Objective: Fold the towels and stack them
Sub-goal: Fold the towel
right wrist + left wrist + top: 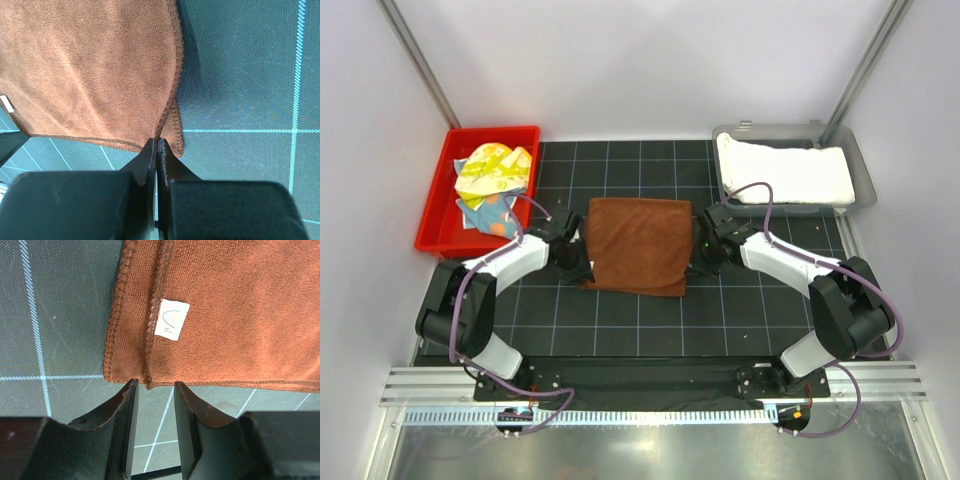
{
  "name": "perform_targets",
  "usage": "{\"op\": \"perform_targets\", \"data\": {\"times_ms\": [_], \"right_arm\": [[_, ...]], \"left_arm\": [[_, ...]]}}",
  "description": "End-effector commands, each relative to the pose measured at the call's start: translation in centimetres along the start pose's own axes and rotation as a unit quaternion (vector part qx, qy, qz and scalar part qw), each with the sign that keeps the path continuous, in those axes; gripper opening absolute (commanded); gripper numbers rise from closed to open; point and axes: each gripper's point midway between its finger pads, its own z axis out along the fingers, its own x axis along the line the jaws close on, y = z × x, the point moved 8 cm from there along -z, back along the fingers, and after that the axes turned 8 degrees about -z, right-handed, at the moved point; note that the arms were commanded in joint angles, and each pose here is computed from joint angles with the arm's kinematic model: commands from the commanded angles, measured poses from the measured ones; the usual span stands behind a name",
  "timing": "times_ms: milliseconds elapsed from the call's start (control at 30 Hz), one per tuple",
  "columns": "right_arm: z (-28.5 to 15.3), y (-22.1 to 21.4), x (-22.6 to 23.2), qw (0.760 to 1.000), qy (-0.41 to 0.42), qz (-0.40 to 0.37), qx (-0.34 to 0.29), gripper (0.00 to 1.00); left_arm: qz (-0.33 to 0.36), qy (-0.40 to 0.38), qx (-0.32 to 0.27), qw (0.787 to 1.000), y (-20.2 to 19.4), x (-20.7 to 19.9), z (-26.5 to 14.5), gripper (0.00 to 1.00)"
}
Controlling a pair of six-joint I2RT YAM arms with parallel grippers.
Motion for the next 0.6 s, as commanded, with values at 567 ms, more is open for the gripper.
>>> {"op": "perform_targets", "data": {"times_ms": [567], "right_arm": [[-1.13, 0.69, 0.46, 0.999, 0.013, -0.008, -0.028, 0.01]], "left_arm": [[-0.004, -0.005, -0.014, 1.0, 1.0, -0.94, 0.59, 0.26]]}}
